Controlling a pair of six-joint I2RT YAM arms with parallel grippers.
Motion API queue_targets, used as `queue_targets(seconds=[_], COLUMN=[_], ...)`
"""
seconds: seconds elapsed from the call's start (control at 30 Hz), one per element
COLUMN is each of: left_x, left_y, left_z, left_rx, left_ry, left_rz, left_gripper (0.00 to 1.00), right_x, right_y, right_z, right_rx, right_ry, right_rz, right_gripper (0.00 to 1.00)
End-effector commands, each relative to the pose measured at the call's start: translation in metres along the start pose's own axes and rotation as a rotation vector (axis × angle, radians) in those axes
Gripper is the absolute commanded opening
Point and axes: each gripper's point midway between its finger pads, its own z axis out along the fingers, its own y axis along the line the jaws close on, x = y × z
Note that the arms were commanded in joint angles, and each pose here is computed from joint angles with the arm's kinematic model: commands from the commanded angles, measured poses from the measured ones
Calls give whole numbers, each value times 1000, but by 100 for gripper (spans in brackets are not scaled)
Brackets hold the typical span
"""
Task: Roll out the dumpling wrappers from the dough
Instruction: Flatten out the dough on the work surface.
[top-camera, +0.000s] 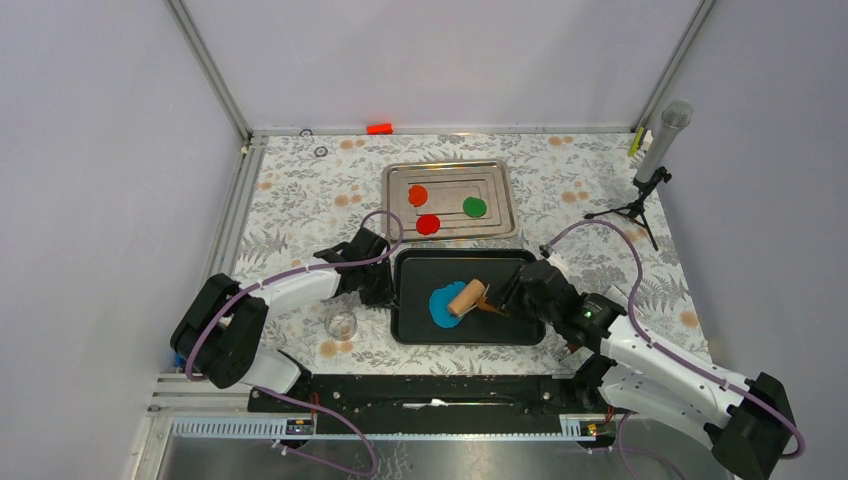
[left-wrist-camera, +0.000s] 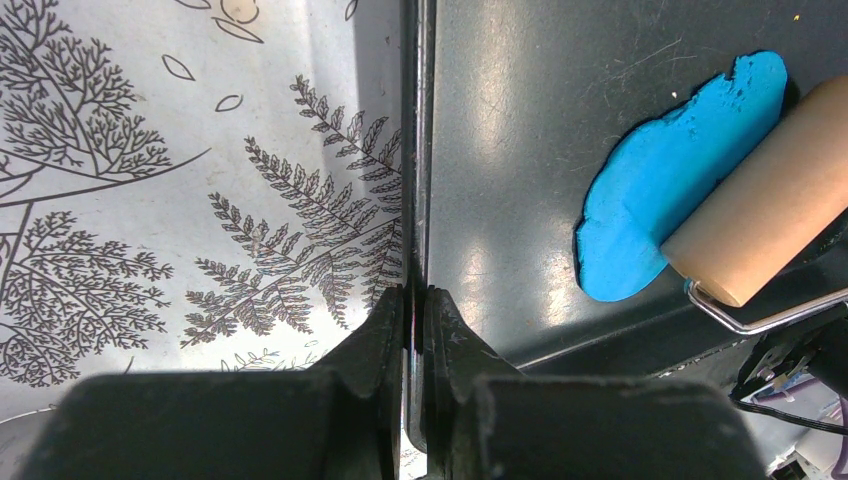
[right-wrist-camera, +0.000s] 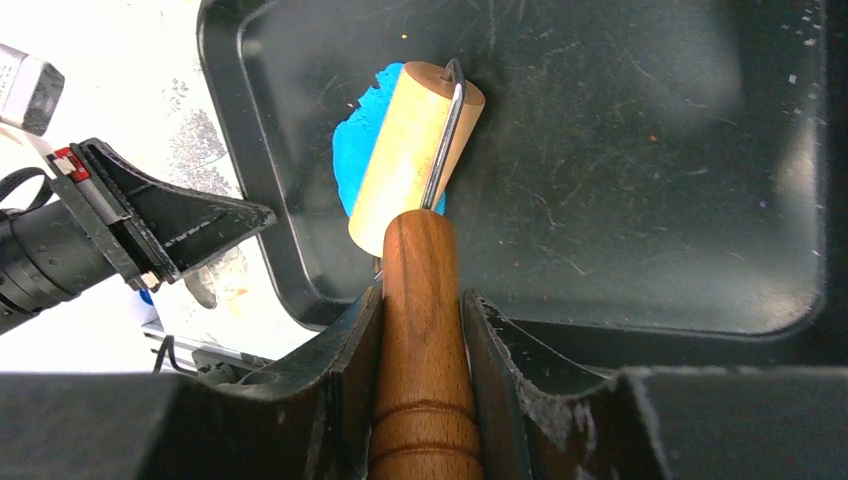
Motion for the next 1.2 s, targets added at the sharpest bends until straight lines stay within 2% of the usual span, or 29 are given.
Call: queue_targets(seconds=[0.0,0.23,0.4,0.6,0.73,0.9,1.17], left_x=[-11,-10,-12,-12,-12,-12,-12], left_y=[-15,-14,-15,-15,-16,-13,-13], left_z=[-9,-11,-13,-13,-13,-15,-15], left_rx=[57,56,57,56,69,52,60], left_ry=[-42,-46,-53,-52,-53,-56,-60], left_rz=[17,14,14,21,11,18,15], left_gripper=[0,0,0,0,0,0,0], right_x=[29,16,21,11,8,16,10], right_y=[-99,-92,-106,-112,-103,-104,-106], right_z=[13,27,5,-18,-3,21,15], right_rx=[378,411,428,448,430,475,453], right_ry=[95,50,70,18,5,54,13], right_rz=[-121,-150,-137,-126,-131,-158,-161], right_gripper=[0,0,0,0,0,0,0])
